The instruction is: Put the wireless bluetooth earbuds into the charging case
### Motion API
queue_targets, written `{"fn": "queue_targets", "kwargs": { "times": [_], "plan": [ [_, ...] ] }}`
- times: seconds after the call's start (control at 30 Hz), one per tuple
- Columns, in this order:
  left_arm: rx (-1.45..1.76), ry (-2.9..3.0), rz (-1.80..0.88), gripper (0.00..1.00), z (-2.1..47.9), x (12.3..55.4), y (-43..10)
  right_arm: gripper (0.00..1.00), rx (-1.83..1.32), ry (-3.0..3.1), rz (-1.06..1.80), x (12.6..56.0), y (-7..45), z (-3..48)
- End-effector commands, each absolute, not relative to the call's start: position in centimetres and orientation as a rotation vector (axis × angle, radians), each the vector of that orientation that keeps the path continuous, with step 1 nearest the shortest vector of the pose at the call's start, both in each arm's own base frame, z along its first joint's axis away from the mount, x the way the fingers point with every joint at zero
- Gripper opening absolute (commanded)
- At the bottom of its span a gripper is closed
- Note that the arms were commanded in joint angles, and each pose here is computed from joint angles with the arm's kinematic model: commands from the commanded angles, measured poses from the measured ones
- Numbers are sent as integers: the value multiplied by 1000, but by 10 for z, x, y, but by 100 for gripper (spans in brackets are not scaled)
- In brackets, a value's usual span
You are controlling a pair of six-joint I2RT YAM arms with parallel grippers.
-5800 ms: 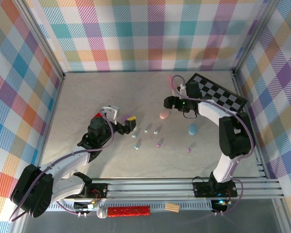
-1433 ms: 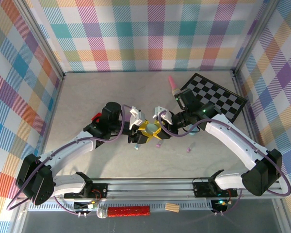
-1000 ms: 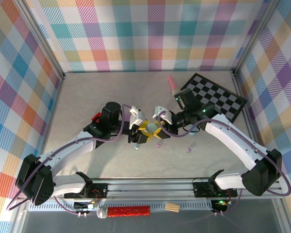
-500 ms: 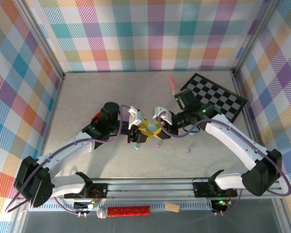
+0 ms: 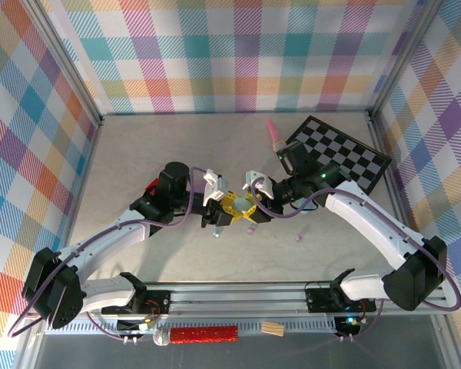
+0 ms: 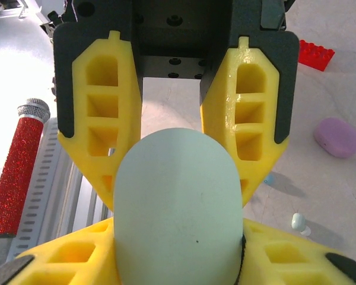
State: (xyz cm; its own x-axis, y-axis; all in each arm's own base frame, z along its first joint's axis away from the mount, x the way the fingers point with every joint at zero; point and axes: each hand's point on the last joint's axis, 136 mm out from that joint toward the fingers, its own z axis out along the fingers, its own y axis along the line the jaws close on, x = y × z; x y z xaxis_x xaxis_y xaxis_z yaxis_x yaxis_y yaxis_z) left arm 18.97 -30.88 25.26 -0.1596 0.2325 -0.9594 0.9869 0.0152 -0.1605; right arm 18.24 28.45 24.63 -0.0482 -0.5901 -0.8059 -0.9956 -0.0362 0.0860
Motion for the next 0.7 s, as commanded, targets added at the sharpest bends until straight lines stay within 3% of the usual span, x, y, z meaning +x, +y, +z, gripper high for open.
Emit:
{"fn": "queue_targets", "kwargs": {
  "times": [0.0, 0.17, 0.67],
  "plan": [
    [1359, 1375, -1230, 35, 268, 174, -308, 52, -1691, 1628, 966, 173, 282, 257],
    [1350, 1366, -1231, 35, 266, 173, -306, 65, -1678, 1638, 915, 175, 277, 257],
    [1334, 1361, -1235, 35, 266, 174, -303, 64, -1499, 1710, 809, 206, 271, 272]
  ]
}}
